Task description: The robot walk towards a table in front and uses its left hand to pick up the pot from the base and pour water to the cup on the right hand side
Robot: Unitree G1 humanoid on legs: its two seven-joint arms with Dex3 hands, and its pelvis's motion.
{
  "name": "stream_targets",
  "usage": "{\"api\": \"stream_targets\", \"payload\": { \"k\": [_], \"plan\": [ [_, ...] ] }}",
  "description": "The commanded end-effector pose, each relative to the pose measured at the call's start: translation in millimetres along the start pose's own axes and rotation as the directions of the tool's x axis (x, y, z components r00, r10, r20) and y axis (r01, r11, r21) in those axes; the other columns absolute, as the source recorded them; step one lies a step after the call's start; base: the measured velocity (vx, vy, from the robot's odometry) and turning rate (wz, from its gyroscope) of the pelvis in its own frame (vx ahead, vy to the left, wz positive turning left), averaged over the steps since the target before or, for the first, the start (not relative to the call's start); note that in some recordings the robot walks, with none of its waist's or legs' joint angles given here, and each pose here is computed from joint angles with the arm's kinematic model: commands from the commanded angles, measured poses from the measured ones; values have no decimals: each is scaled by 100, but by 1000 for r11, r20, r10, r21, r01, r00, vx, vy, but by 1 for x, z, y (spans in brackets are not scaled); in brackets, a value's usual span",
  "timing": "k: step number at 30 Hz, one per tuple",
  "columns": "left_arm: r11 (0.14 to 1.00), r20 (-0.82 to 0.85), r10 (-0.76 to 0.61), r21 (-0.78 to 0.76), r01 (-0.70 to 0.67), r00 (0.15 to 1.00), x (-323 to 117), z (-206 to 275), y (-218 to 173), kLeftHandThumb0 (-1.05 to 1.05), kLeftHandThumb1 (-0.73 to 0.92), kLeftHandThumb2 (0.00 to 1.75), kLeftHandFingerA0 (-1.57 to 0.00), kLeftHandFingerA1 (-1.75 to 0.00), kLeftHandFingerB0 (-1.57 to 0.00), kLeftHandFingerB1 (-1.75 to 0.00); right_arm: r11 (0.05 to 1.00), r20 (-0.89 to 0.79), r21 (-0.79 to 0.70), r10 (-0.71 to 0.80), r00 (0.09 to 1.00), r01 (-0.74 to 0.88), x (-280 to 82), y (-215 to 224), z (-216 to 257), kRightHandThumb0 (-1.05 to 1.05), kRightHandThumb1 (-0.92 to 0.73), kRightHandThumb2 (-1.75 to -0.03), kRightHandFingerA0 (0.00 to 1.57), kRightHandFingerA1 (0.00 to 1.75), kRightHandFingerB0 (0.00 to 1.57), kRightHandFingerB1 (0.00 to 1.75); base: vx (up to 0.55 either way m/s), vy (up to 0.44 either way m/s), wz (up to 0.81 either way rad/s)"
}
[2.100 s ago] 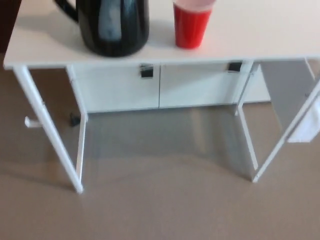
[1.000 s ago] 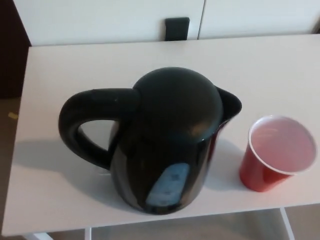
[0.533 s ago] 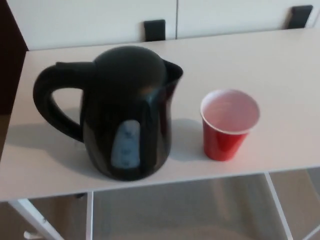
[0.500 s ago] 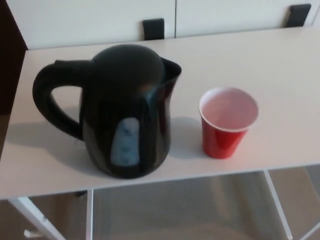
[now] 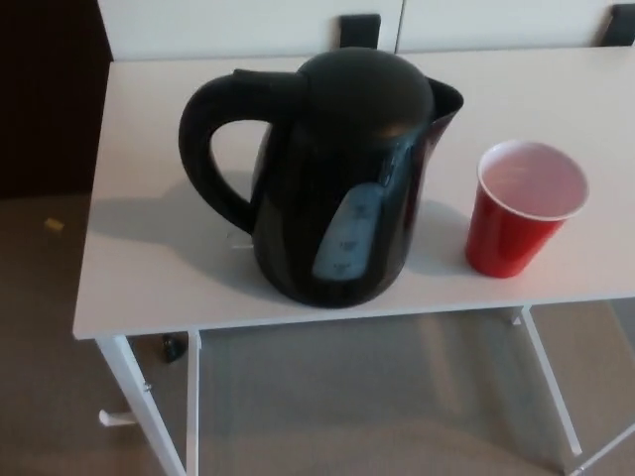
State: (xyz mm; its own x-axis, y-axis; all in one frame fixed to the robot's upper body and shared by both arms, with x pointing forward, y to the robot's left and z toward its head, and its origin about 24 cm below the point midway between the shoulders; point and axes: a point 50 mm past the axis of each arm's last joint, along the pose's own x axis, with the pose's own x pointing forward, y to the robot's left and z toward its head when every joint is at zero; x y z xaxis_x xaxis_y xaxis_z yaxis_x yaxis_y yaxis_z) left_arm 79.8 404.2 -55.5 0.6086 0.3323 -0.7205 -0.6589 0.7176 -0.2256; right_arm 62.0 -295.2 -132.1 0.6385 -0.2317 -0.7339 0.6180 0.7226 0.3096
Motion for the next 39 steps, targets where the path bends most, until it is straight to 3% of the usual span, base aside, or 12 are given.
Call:
{"api": "stream_targets", "payload": {
  "k": [1,3,7,8,9,10,12,14,24,25,37,39],
  "plan": [
    [1000,7,-4,22,4,1000,1,4,-3,-6,56,96,-34,-57,-10,-48,1000,17,-20,-3,1000,3,-1,-4,6,-21,-41,-98,29,64,15,54,0,0,0],
    [1000,6,-9,27,9,1000,2,5,-3,-6,55,95,-32,-56,-7,-46,1000,22,-25,9,1000,-8,-1,-3,6,-25,-48,-77,28,64,22,44,-22,-41,0],
    [1000,9,-15,16,14,1000,2,5,-3,-6,55,96,-39,-60,-9,-47,1000,22,-14,4,1000,-3,-1,-3,6,-24,-35,-93,28,64,18,56,-36,-151,0],
    [1000,9,-12,13,12,1000,3,5,-3,-7,73,61,-52,-44,-22,-33,1000,22,-2,-2,1000,2,0,-2,7,-28,-46,-69,32,66,27,44,-107,-166,52],
    [1000,10,-7,13,7,1000,3,5,-3,-6,57,97,-34,-57,-11,-48,1000,22,9,0,1000,0,0,-2,8,-27,-33,-91,29,64,18,55,-143,-159,8],
    [1000,11,-1,16,1,1000,4,5,-3,-6,57,97,-35,-58,-12,-48,1000,21,15,6,1000,-6,1,-1,8,-29,-48,-67,32,66,25,44,-144,-162,5],
    [1000,12,6,20,-7,1000,4,5,-4,-6,57,97,-36,-58,-13,-48,1000,19,3,10,1000,-10,1,-1,8,-30,-48,-68,28,64,25,46,-118,-107,2],
    [1000,18,0,24,-1,1000,4,6,-6,-6,56,97,-38,-59,-13,-49,1000,23,8,16,1000,-16,1,0,10,-25,-38,-94,26,62,18,55,-43,-5,0],
    [999,15,-17,33,16,1000,6,8,-8,-7,56,96,-35,-58,-11,-48,999,35,-21,30,999,-29,0,2,10,-27,-36,-93,27,63,20,57,-70,187,5],
    [999,17,-25,32,24,1000,5,8,-9,-7,56,97,-32,-57,-11,-48,999,32,-19,29,999,-29,0,1,10,-27,-51,-74,28,65,28,49,9,89,10],
    [999,21,-23,29,22,1000,5,10,-8,-7,55,96,-35,-57,-13,-49,999,20,-31,17,1000,-17,5,4,10,-35,-41,-83,33,67,28,56,24,-12,5],
    [999,19,-21,38,21,1000,7,9,-11,-8,54,95,-39,-59,-11,-47,999,31,-34,26,999,-25,7,6,15,-34,-48,-66,32,67,34,53,0,0,0]
  ]
}}
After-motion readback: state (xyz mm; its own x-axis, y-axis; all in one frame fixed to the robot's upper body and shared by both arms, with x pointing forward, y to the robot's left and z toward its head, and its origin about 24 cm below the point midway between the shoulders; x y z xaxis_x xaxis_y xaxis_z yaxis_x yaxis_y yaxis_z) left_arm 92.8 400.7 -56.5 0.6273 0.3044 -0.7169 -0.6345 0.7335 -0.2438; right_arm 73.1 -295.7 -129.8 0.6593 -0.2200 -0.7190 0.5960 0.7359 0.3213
